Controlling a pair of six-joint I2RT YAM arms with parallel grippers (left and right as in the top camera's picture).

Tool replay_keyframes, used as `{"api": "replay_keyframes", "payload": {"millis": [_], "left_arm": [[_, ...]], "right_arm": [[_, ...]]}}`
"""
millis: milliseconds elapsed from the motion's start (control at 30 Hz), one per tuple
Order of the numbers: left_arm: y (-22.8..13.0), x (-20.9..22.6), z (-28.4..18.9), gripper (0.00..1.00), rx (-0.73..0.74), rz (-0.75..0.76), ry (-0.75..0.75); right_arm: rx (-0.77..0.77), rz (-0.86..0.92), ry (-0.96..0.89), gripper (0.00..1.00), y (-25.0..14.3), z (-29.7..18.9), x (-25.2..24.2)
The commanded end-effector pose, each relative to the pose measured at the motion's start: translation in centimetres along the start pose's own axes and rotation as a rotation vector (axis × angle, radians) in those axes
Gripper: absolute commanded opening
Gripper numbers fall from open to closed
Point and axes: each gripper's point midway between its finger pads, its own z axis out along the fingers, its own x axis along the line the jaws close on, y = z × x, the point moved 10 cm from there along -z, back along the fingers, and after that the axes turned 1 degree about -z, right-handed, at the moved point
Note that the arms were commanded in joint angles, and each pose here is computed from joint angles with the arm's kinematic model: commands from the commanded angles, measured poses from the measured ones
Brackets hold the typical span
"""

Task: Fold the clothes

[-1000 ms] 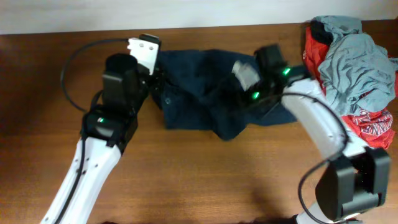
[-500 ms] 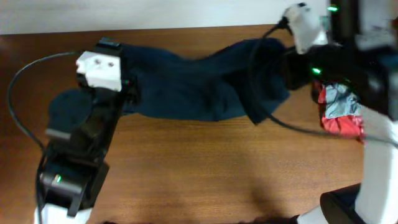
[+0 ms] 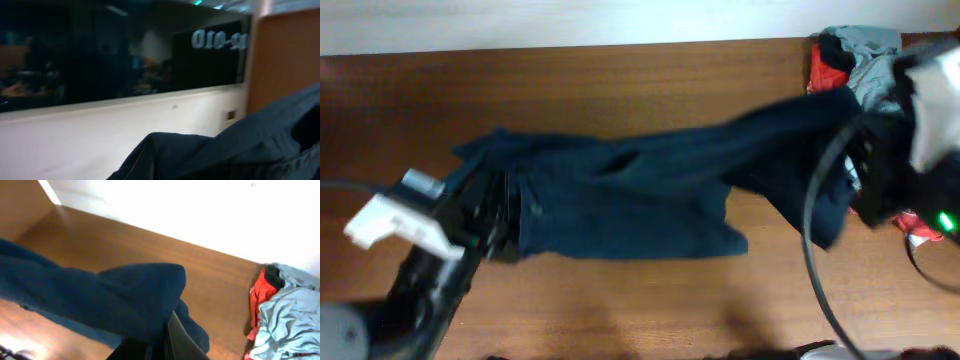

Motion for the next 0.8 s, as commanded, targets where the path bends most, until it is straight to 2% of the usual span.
{"api": "replay_keyframes", "payload": {"millis": [0, 167, 333, 567, 767], "left_arm": [[1.9, -0.9, -2.0, 0.01, -0.059, -0.058, -0.060], [1.3, -0.8, -2.0, 0.01, -0.023, -0.068, -0.050], [-0.2, 0.0, -0.4, 0.01, 0.063, -0.085, 0.008], [-4.4, 1.6, 4.4, 0.01, 0.268, -0.105, 0.086], [-10.0, 3.8, 9.9, 0.01, 0.461, -0.106, 0.197]], "right_arm": [[-0.076, 0.011, -0.039, 0.04, -0.7, -3.5, 0.5], [-0.098, 0.003, -0.045, 0.04, -1.0, -4.6, 0.7], [0.001, 0.018, -0.038, 0.04, -0.8, -1.3, 0.0], [0.266, 0.052, -0.015, 0.04, -1.2, 8.3, -1.9], [0.457, 0.052, 0.009, 0.04, -2.3, 18.3, -3.9]]}}
